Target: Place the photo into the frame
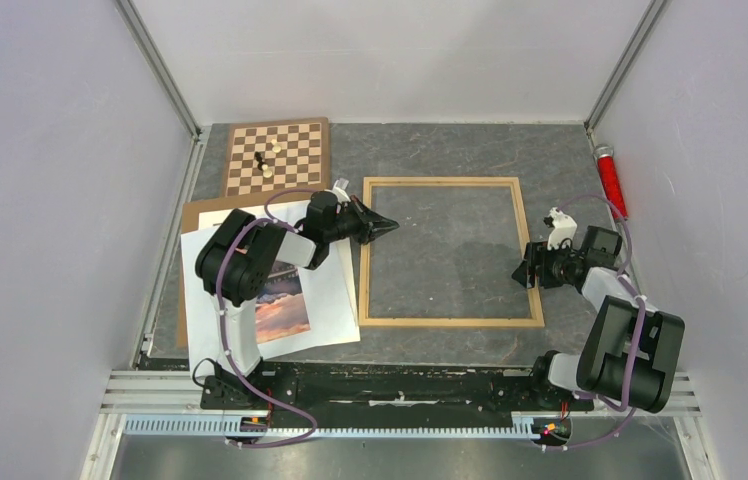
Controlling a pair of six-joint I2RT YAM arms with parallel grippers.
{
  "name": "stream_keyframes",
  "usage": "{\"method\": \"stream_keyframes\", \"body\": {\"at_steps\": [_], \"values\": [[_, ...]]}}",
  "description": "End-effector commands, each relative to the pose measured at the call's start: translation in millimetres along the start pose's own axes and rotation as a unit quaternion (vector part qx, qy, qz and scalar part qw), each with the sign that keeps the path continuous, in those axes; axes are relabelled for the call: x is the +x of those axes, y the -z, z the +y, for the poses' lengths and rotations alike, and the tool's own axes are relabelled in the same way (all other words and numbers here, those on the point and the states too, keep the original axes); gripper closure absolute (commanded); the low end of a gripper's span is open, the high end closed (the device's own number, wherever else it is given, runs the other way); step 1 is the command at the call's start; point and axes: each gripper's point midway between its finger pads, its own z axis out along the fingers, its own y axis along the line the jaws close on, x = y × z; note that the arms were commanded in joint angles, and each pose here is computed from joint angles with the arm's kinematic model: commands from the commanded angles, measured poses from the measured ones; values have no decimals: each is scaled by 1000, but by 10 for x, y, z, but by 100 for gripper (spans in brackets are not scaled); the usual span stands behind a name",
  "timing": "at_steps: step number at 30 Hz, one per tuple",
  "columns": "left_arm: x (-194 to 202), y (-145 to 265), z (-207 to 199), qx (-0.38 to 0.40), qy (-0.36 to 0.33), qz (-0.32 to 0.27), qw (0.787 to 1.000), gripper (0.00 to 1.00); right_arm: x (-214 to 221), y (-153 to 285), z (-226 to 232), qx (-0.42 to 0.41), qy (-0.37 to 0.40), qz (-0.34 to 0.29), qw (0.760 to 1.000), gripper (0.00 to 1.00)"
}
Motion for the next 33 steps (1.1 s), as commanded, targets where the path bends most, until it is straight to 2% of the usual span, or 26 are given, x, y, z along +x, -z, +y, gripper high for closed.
{"method": "stream_keyframes", "body": {"at_steps": [1,33], "values": [[-21,52,-185,23,-1,-6,1000,98,-114,10,69,-11,19,-27,999,33],[-50,95,-205,18,-40,-12,999,98,-169,48,28,7,22,-34,999,33]]}}
